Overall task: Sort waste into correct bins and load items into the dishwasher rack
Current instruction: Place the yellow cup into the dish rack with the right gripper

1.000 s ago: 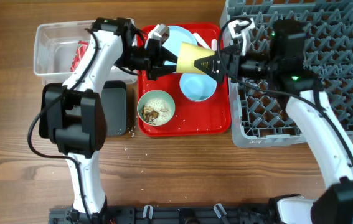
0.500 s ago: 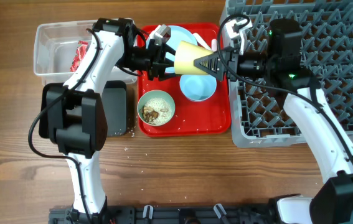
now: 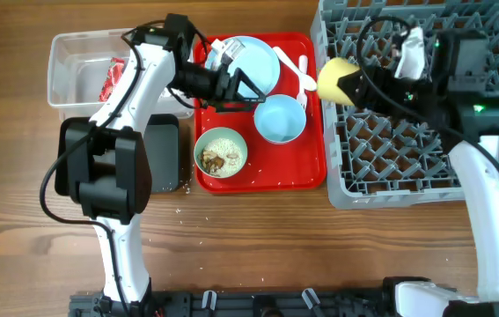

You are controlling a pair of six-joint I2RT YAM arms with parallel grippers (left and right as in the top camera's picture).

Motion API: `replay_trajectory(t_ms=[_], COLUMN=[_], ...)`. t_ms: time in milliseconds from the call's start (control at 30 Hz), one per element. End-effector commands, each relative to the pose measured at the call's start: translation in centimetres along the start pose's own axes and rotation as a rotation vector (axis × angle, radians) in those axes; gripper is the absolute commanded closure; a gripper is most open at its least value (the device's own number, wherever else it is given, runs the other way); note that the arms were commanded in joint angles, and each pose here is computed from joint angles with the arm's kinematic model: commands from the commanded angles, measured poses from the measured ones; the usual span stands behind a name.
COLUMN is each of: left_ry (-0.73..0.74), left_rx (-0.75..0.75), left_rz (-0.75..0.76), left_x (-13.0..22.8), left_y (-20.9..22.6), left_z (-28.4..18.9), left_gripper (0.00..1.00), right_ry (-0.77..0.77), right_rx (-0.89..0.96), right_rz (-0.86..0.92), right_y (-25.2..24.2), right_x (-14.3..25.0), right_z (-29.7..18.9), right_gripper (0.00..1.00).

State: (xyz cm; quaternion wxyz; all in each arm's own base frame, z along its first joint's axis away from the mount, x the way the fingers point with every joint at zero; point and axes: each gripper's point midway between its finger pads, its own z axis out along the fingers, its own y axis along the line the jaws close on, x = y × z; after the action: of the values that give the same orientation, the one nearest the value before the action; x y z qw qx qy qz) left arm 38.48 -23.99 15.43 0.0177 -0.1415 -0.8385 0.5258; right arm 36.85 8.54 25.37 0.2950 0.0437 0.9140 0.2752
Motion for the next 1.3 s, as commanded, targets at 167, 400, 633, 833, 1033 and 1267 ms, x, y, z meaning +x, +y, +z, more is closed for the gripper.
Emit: replay_trajectory(t_ms=[167,400,633,833,1033,1267], left_ry=[-0.216,-0.366,-0.357,-0.350,-0.347,-0.341], left_rx=[-0.727,-0.896,-0.896,-0.894,-0.895,-0.896], left_rz=[-0.086,-0.119,-0.109,-0.101,-0.103,-0.107], left_x=[-2.3,-2.6,-2.6,-2.6,-2.5,-2.3], left_y=[4.7,3.4,3.2,2.9,3.0,3.0], left_z=[-8.2,-12.4,-11.9,-11.4,-11.4,-11.4], left_gripper=[0.28,0.25,0.26,0.26,0.26,0.23], right_ry=[-0.091,0.205,0.438,0.520,0.530,0.524], right_rx=[0.374,0.513,0.599,0.630,0.645,0.637], right_rz=[-0.007,0.093,0.184,0.198,0.222,0.218], right_y=[-3.7,-6.8,-8.5,-9.3,-10.7,-11.1], right_x=[-3.3,2.7,8.3,11.8,13.5,13.7], right_z=[-2.9,-2.3,-3.0,-1.0,0.6,1.5], right_gripper=[0.51,0.48,0.45,0.45,0.44,0.06])
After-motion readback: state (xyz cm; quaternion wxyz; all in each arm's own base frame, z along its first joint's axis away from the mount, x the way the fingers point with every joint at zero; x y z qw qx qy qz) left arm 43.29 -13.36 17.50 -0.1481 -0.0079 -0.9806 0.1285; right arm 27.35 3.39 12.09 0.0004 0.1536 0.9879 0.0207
